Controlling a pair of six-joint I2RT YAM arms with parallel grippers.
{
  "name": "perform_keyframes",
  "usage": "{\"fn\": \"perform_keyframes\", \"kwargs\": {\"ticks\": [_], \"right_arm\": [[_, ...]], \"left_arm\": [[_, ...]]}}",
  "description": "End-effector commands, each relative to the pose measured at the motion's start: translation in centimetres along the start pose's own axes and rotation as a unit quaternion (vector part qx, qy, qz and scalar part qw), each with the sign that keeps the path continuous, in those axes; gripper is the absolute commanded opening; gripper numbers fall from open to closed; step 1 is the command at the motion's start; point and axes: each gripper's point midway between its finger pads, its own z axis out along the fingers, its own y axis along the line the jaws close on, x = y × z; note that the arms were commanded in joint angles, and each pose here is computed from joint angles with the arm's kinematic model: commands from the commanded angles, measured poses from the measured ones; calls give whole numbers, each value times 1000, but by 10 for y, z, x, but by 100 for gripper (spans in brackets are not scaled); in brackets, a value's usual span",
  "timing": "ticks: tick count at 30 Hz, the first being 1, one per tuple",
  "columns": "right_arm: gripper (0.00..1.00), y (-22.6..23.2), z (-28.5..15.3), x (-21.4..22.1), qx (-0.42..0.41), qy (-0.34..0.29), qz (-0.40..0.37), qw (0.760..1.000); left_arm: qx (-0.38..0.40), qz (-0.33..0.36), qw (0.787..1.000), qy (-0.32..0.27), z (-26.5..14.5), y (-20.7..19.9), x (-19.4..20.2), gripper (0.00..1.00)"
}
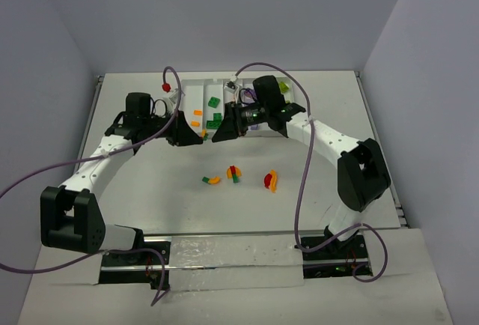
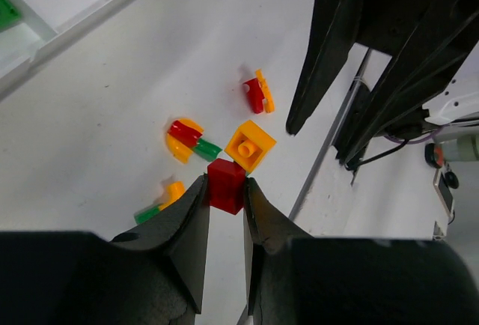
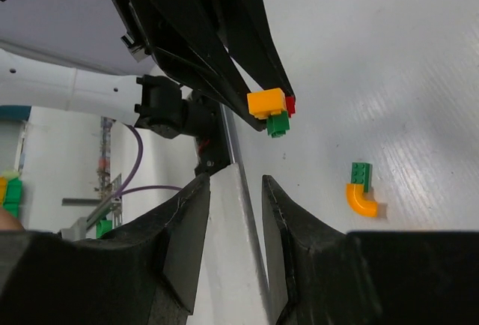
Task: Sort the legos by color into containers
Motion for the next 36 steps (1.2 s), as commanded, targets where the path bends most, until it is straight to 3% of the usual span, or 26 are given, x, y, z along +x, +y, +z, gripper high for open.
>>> {"fn": "perform_keyframes", "kwargs": {"ticks": [1, 18, 22, 30, 36], "right_arm": [[41, 16, 5, -9, -16, -2, -40, 999], [47, 6, 16, -14, -3, 1, -31, 1000], [44, 4, 16, -13, -2, 2, -32, 999], [9, 15, 10, -12, -18, -9, -53, 998], [0, 10, -6, -9, -14, -20, -47, 999]], "left_arm": [[49, 5, 999, -16, 1, -22, -10, 0], [87, 9, 996, -3, 6, -41, -5, 0], [89, 10, 996, -2, 7, -42, -4, 0], [82, 2, 997, 4, 11, -36, 0, 0], [36, 9, 999, -4, 14, -19, -7, 0]]}}
